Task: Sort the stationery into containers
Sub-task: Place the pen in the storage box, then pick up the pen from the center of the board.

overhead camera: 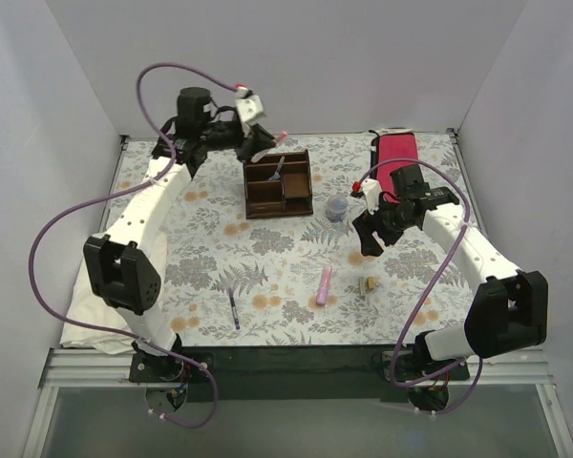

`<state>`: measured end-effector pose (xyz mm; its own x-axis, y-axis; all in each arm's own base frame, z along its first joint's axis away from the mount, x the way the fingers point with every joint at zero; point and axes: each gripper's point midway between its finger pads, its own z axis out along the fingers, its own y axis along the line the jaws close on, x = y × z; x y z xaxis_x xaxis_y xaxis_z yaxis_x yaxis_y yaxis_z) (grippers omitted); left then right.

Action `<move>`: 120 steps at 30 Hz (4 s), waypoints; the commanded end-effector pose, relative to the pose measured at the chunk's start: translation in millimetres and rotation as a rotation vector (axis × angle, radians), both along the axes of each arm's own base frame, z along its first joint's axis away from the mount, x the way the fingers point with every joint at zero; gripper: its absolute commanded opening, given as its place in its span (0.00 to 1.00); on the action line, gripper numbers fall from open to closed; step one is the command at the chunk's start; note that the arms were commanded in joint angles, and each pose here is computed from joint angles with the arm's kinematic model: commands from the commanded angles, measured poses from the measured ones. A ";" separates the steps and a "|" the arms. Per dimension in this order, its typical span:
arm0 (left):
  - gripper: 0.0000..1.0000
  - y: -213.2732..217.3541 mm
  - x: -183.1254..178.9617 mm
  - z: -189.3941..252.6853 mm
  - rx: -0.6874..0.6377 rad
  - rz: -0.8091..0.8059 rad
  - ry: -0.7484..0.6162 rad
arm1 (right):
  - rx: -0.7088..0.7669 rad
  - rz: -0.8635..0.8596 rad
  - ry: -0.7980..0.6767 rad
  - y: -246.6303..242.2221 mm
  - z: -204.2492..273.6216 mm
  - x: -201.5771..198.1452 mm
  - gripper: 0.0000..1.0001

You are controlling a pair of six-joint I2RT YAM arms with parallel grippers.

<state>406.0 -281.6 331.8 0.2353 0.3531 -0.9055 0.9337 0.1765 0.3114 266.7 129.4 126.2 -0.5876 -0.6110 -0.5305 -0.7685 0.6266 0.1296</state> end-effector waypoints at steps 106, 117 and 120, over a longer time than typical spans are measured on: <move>0.34 80.0 -104.6 -194.0 0.108 0.922 1.317 | 0.060 0.262 -0.090 89.3 34.5 -16.8 0.79; 0.42 144.1 -185.9 -270.3 0.325 1.428 1.339 | 0.095 0.281 -0.019 86.1 15.9 -41.2 0.79; 0.33 153.2 -198.9 -279.7 0.359 1.477 1.353 | 0.095 0.288 -0.026 83.9 16.4 -45.1 0.79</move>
<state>218.0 -154.0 61.1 -0.9913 -0.1105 -0.0716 -0.0891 0.9633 -0.2531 224.6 210.3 129.7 -0.4106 -0.7227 -0.5561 -0.9068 0.3878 0.1656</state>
